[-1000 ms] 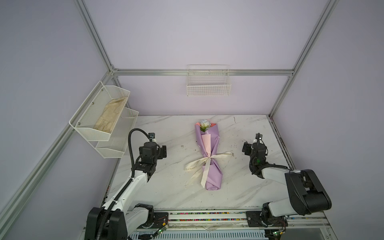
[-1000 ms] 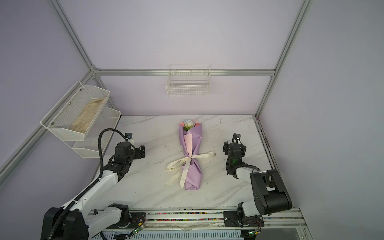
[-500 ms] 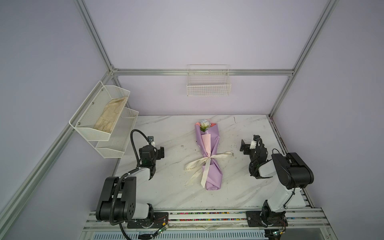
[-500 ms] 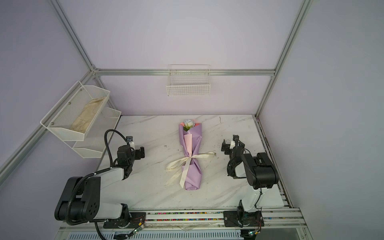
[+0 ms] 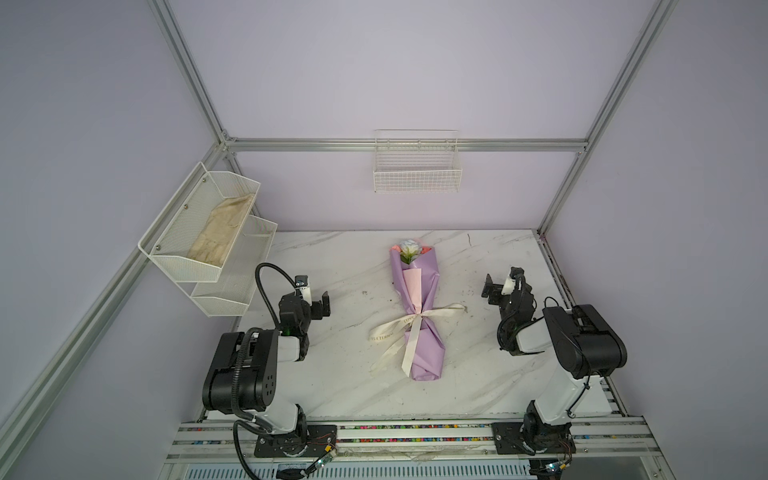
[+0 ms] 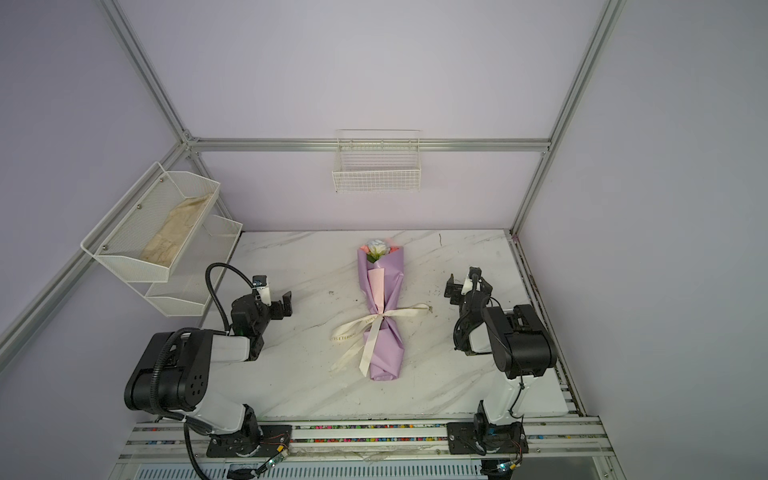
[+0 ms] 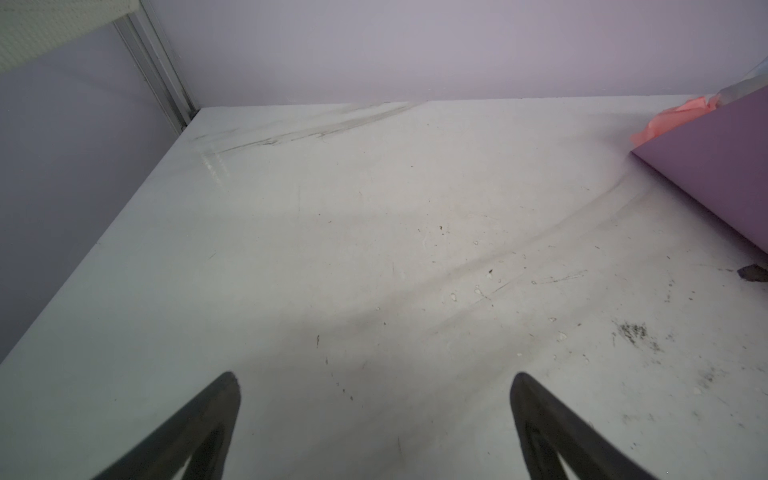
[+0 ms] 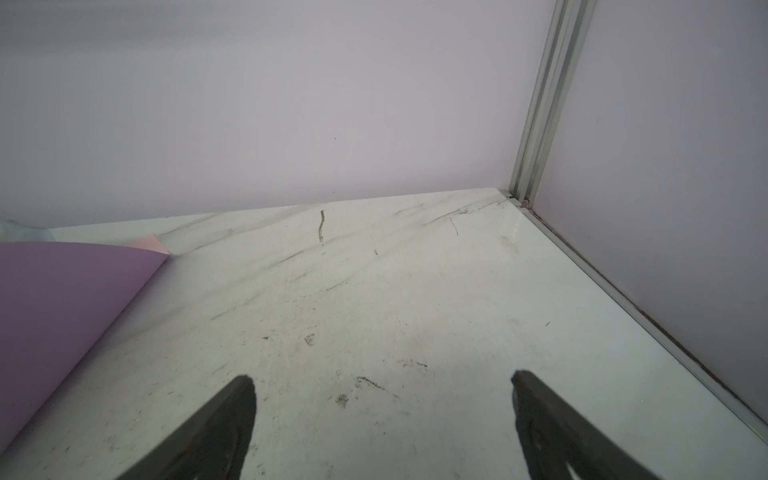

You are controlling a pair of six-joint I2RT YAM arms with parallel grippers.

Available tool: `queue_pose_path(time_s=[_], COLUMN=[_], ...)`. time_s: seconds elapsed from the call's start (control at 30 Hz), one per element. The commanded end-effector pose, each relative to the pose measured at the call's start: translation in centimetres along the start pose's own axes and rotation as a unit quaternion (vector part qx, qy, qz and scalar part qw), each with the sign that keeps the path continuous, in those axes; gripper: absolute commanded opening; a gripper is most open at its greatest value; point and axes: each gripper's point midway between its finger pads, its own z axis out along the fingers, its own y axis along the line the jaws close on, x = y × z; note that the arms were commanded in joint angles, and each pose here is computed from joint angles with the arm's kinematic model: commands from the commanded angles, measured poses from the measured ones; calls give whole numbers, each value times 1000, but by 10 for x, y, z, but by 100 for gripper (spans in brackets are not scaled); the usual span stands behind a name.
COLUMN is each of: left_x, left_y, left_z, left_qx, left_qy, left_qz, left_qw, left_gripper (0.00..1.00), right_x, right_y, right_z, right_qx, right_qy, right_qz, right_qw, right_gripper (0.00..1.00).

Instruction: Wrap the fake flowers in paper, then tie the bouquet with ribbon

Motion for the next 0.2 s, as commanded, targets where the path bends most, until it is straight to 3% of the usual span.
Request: queue_pose_path(time_s=[0.0,0.17], left_x=[-14,-14], left_y=[3,3], left_z=[-6,-6], left_qx=[-13,-12], left_qy=[-38,-39], left_qz=[-2,-1], left_qw=[999,999], left_gripper=[100,100], right_x=[-15,-15], right_y=[1,1], right_z=[1,1], right_qx=[3,2], right_qy=[-27,-28], right_qz=[6,6], right_qw=[1000,1000], right_gripper=[97,97])
